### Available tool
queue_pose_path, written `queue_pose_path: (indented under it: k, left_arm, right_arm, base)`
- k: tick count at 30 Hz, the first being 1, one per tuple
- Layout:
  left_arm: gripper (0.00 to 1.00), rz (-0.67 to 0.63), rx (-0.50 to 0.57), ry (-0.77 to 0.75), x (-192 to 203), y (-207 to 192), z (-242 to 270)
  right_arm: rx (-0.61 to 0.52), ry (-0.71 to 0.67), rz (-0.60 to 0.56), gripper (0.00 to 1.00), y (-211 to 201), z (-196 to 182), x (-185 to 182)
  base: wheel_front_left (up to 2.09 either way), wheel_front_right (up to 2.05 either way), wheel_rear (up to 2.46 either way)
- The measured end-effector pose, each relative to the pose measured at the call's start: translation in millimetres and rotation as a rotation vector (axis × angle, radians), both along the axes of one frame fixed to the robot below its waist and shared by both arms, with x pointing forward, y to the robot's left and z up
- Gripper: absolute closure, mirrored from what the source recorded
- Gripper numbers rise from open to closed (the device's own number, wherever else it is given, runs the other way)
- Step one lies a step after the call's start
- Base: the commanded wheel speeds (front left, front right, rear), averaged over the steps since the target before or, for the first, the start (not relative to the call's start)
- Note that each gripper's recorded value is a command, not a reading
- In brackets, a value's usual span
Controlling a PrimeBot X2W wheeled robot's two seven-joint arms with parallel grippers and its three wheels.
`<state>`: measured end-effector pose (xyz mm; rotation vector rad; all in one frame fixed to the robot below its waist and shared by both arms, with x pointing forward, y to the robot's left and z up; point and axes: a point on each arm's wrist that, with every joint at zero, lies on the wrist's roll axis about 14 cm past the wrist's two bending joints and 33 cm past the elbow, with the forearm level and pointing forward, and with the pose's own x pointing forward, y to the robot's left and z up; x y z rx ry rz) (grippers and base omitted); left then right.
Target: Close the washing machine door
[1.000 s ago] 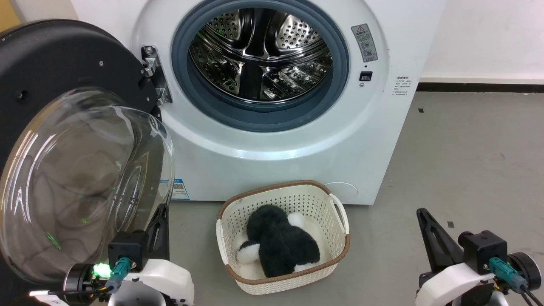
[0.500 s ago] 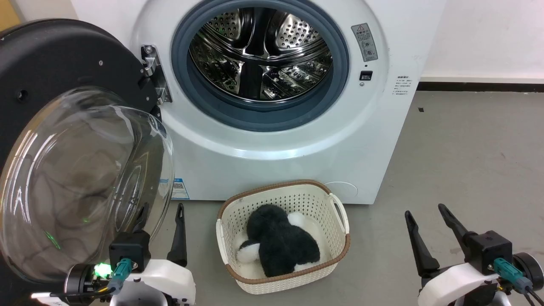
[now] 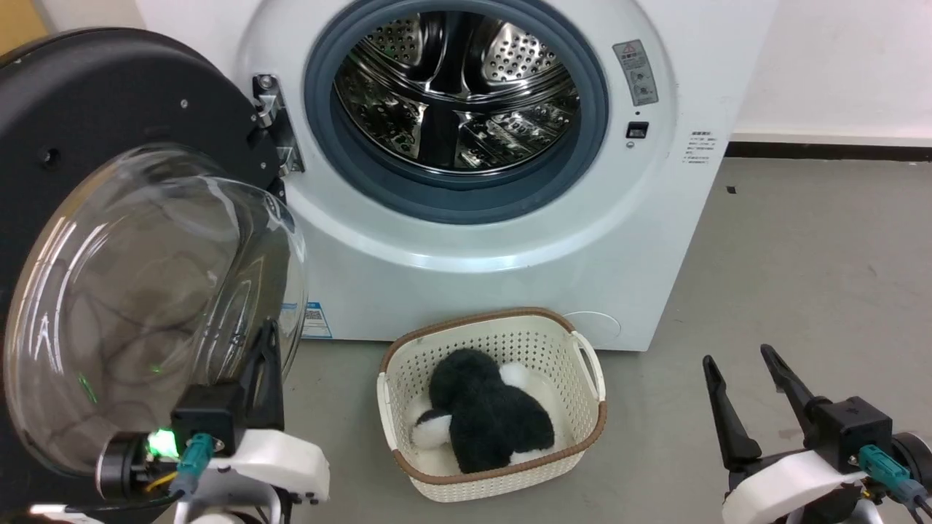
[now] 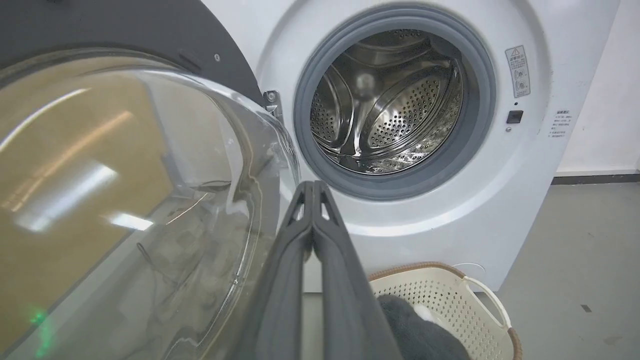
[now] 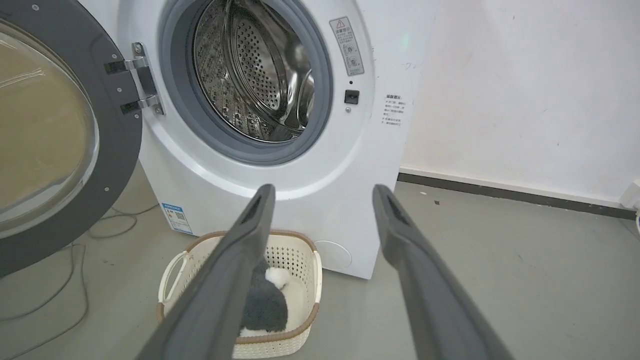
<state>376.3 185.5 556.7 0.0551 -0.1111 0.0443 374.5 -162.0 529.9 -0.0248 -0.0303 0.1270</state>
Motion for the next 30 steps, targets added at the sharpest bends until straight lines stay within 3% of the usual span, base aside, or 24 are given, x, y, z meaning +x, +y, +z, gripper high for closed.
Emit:
queue_pose_path:
  k: [13, 30]
  left_arm:
    - [1.0, 0.081, 0.013, -0.206, 0.7, 33.9, 65.0]
    - [1.0, 0.278, -0.012, -0.507, -30.5, 118.4, 156.7]
  right_arm:
    - [0.014, -0.025, 0.042, 0.0, 14.3, 2.7, 10.2]
    - [0.026, -0.045, 0.128, 0.0, 45.2, 1.8, 31.1]
  base:
    - [0.0, 0.0, 0.0]
    - [0.0, 0.0, 0.0]
